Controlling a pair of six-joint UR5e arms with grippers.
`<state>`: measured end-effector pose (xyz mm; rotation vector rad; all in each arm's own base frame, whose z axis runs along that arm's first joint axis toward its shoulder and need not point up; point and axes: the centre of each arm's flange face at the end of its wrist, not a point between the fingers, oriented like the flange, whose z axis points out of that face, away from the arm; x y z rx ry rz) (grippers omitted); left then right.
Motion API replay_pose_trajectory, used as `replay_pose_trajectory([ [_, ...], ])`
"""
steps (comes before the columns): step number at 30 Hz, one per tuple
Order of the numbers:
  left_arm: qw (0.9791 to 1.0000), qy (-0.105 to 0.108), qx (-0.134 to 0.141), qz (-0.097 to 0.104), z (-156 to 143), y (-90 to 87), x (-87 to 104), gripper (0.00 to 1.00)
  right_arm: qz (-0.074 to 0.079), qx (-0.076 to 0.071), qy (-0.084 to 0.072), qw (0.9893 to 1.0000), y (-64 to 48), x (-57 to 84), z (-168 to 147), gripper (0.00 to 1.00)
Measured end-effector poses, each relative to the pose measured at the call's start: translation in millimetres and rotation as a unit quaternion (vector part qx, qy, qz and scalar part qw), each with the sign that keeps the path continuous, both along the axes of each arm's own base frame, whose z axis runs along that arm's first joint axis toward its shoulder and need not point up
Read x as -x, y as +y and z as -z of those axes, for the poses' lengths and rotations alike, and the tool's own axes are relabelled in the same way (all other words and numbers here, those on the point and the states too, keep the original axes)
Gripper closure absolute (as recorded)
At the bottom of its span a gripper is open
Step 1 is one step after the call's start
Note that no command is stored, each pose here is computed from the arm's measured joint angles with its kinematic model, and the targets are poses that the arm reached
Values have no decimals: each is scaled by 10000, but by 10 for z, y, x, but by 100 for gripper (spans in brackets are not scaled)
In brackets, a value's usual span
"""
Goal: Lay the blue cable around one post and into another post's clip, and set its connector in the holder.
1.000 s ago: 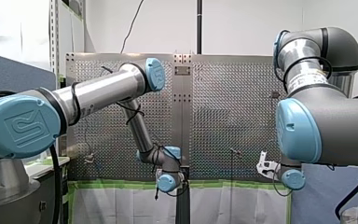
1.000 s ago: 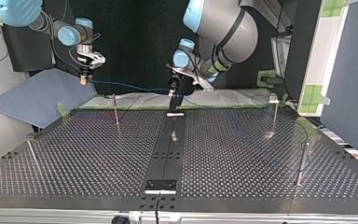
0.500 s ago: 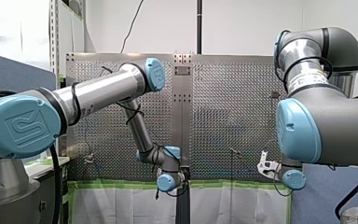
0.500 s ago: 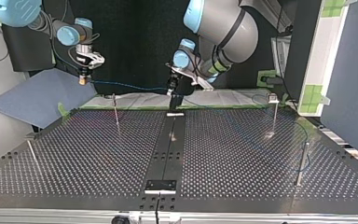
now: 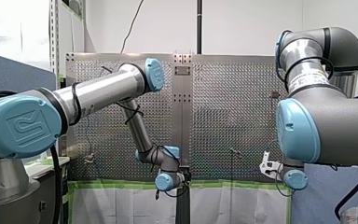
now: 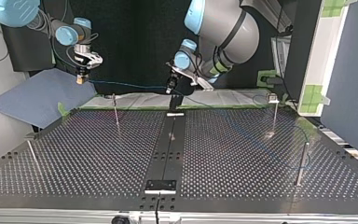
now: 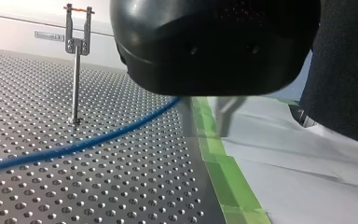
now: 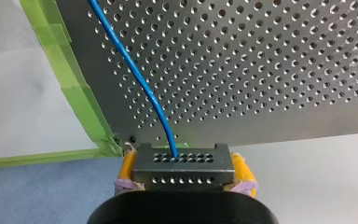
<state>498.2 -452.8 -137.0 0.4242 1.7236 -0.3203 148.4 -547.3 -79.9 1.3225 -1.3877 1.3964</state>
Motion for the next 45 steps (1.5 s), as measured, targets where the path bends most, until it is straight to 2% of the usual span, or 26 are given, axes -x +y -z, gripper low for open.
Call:
replay_pose_trajectory([
  [2, 10000, 10, 9, 25, 1, 7, -8, 93, 14, -3, 10, 10000, -1, 7, 2, 100],
  [9, 9999, 44, 66, 98, 1, 14, -22, 93, 23, -9, 26, 10000, 1, 12, 8, 100],
  [21, 9999, 72, 119, 102, 1, 20, -29, 93, 20, -13, 38, 10000, 4, 11, 12, 100],
  [37, 9997, 26, 99, -208, -6, -74, 83, 93, 1, -20, 38, 10000, -30, -8, -1, 100],
  [38, 9997, 33, 105, -216, -5, -84, 97, 82, 2, -18, 37, 10000, -39, -8, -4, 100],
  [39, 9997, 38, 110, -226, -5, -91, 106, 82, 2, -15, 36, 10000, -47, -7, -7, 100],
  [41, 9996, 73, 121, -252, -1, -113, 143, 73, 4, -3, 30, 10000, -77, -7, -17, 100],
  [42, 9995, 96, 127, -261, 2, -130, 168, 73, 5, 1, 30, 10000, -92, -7, -23, 100],
  [44, 9994, 129, 150, -278, 2, -190, 242, 65, 7, 1, 32, 10000, -130, -5, -34, 100],
  [45, 9994, 136, 161, -283, 1, -219, 275, 65, 10, -3, 33, 10000, -146, -3, -39, 100],
])
